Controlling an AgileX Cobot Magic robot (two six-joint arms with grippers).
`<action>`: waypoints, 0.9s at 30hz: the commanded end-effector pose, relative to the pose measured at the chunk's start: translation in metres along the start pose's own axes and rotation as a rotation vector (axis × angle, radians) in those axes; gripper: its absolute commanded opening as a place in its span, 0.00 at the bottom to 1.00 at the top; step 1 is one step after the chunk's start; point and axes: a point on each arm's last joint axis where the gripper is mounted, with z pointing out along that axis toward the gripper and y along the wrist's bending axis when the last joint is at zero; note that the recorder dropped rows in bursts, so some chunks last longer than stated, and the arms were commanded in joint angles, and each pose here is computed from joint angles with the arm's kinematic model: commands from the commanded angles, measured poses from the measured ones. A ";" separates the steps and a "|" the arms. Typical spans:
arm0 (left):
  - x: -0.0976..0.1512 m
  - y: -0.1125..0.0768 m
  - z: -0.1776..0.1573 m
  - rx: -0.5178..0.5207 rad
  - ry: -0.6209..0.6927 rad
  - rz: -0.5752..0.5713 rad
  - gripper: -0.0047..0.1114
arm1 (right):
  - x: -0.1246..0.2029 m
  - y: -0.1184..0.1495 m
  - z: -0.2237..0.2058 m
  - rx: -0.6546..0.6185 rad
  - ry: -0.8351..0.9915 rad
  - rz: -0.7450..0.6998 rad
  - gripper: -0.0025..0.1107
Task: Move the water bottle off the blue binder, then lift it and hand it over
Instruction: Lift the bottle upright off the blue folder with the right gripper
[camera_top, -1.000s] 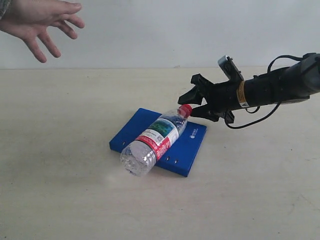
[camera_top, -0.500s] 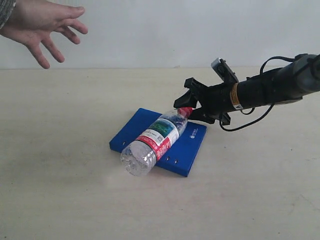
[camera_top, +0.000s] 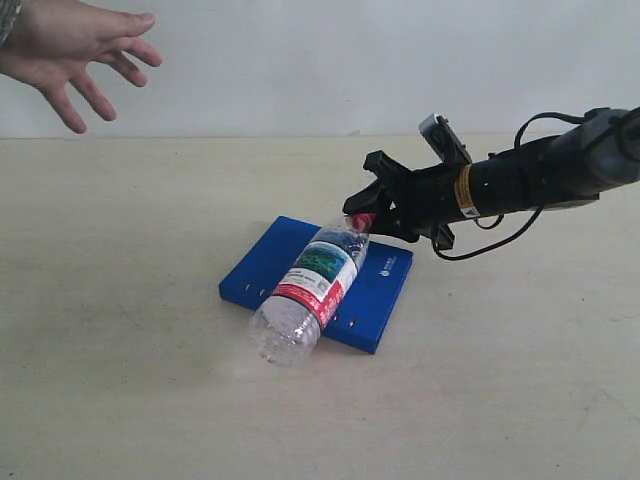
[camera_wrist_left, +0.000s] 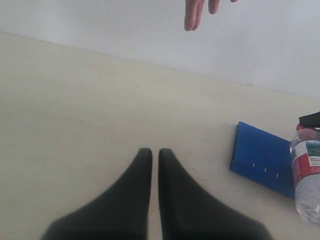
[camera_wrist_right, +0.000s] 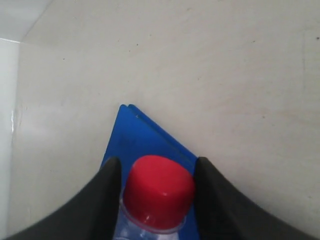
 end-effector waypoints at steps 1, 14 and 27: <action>0.001 0.000 0.000 0.007 -0.003 -0.013 0.08 | 0.003 0.003 0.000 -0.028 0.041 -0.040 0.02; 0.001 0.000 0.000 0.007 -0.003 -0.013 0.08 | -0.017 0.055 -0.041 -0.055 -0.051 -0.384 0.02; 0.001 0.000 0.000 0.007 -0.003 -0.013 0.08 | -0.032 0.102 -0.092 0.077 -0.174 -0.651 0.02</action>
